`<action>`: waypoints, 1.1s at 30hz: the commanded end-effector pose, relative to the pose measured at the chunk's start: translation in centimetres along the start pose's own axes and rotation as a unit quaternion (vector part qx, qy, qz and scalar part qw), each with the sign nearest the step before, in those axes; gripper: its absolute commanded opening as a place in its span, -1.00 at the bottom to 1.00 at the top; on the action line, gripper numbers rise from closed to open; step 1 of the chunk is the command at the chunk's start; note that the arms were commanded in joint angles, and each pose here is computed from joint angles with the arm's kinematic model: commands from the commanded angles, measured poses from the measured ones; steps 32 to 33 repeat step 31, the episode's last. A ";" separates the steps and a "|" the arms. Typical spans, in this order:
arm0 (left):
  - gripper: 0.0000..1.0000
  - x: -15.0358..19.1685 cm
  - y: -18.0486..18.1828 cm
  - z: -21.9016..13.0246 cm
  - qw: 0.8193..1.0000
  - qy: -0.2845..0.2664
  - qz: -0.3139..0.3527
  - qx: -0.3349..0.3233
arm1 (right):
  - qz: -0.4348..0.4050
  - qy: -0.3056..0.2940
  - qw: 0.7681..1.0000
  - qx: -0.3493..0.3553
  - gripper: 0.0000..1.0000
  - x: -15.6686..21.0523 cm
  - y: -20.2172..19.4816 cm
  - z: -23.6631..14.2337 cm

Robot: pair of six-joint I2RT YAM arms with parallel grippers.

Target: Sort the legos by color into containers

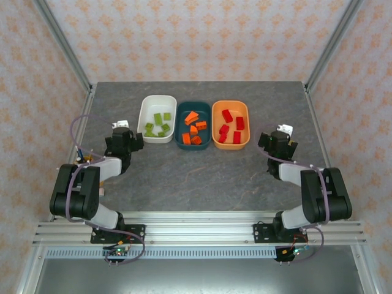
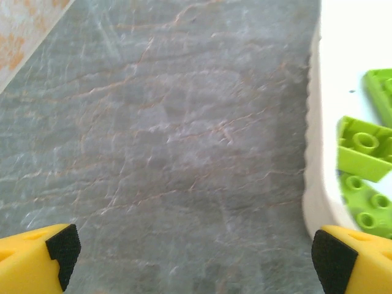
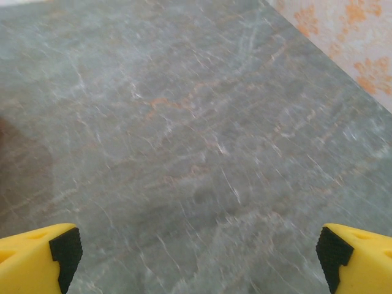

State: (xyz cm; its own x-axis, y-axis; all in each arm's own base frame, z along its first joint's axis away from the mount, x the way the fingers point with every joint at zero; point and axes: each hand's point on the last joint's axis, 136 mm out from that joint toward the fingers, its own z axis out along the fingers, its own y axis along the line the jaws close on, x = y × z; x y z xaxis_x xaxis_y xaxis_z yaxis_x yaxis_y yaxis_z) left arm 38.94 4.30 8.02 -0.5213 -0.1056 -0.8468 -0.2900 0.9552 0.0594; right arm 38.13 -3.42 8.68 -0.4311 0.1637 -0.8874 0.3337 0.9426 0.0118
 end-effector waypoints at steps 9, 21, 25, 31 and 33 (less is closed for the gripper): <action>1.00 -1.3 -0.5 -1.0 0.996 -0.090 -0.001 0.009 | 0.016 -0.042 0.999 -0.018 0.99 -0.7 0.0 0.6; 1.00 -1.4 -0.6 -1.1 0.996 -0.090 0.000 0.009 | 0.016 -0.046 0.999 -0.020 0.99 -0.8 0.1 0.6; 1.00 -1.3 -0.6 -1.1 0.996 -0.089 0.000 0.009 | 0.014 -0.045 0.999 -0.022 0.99 -0.8 0.1 0.6; 1.00 -1.2 -0.6 -1.0 0.996 -0.088 0.001 0.008 | 0.007 -0.041 0.998 -0.038 0.99 -0.6 0.7 0.6; 1.00 -1.2 -0.6 -1.0 0.996 -0.088 0.001 0.008 | 0.007 -0.041 0.998 -0.038 0.99 -0.6 0.7 0.6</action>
